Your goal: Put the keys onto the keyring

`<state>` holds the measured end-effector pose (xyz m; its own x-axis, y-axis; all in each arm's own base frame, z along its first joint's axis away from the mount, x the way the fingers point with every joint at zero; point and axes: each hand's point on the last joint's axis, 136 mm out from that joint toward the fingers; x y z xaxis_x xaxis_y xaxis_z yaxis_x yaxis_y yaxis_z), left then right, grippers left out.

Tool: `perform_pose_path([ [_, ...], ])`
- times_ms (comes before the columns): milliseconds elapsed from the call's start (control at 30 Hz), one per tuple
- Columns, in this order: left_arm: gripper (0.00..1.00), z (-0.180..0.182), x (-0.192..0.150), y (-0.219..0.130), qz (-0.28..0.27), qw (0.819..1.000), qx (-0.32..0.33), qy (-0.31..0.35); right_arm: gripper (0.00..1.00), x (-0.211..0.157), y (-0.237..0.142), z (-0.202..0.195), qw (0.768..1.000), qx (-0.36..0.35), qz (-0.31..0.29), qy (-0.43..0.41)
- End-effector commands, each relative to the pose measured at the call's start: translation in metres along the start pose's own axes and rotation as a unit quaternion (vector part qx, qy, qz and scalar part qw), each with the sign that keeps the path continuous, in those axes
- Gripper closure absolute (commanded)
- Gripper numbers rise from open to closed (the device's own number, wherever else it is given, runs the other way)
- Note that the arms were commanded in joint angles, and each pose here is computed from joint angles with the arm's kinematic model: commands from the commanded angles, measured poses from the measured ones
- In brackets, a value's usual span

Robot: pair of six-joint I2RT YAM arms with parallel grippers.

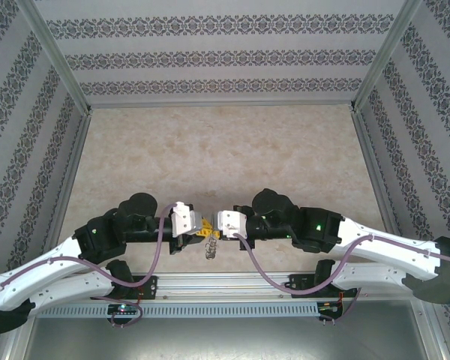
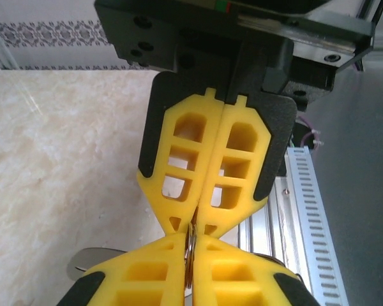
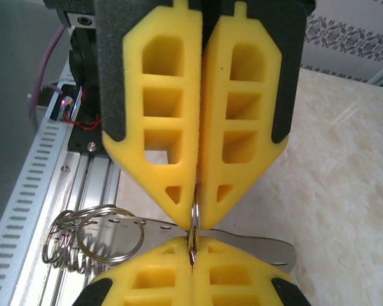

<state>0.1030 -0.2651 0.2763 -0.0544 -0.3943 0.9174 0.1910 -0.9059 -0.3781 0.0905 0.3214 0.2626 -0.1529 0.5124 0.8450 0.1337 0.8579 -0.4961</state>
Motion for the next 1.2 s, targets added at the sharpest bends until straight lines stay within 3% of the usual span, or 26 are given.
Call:
perform_pose_path([
  [0,0.93,-0.001,-0.009,-0.003,0.032,0.999,0.003,0.008,1.0,0.016,-0.01,-0.004,1.0,-0.006,-0.017,-0.019],
  [67,1.0,-0.001,-0.009,-0.002,0.03,0.999,0.001,0.01,1.0,0.018,-0.011,-0.002,1.0,-0.002,-0.02,-0.02],
  [233,1.0,-0.003,0.004,-0.002,-0.015,1.0,-0.001,0.018,1.0,0.016,-0.012,-0.002,1.0,-0.005,-0.023,-0.014],
  [300,1.0,-0.005,0.02,-0.007,-0.065,0.998,-0.001,0.023,0.99,0.016,-0.012,-0.002,0.999,-0.008,-0.029,-0.012],
  [400,1.0,-0.011,0.046,-0.016,-0.156,0.987,-0.009,0.032,0.84,0.017,-0.013,-0.001,0.999,-0.009,-0.04,-0.008],
  [467,1.0,-0.013,0.057,-0.021,-0.189,0.981,-0.012,0.037,0.82,0.019,-0.015,-0.001,0.999,-0.008,-0.047,-0.008],
  [733,1.0,-0.015,0.064,-0.011,-0.247,0.968,-0.031,0.018,0.83,0.025,-0.019,0.003,0.998,-0.001,-0.066,-0.013],
  [1033,1.0,-0.017,0.062,-0.012,-0.263,0.964,-0.038,0.005,1.0,0.018,-0.023,-0.004,0.998,-0.027,-0.056,-0.013],
  [1167,1.0,-0.014,0.043,-0.007,-0.185,0.982,-0.028,-0.01,1.0,0.012,-0.025,-0.01,0.998,-0.042,-0.033,-0.014],
])
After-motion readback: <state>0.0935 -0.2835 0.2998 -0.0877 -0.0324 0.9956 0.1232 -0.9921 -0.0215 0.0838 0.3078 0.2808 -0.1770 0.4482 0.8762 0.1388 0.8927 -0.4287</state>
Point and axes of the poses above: each hand's point on the last joint's axis, 136 mm out from that joint toward the fingers, its own y axis out along the fingers, its own z axis along the line the jaws close on, x = y × z, and after that the axes turned 3 degrees about y, right-handed
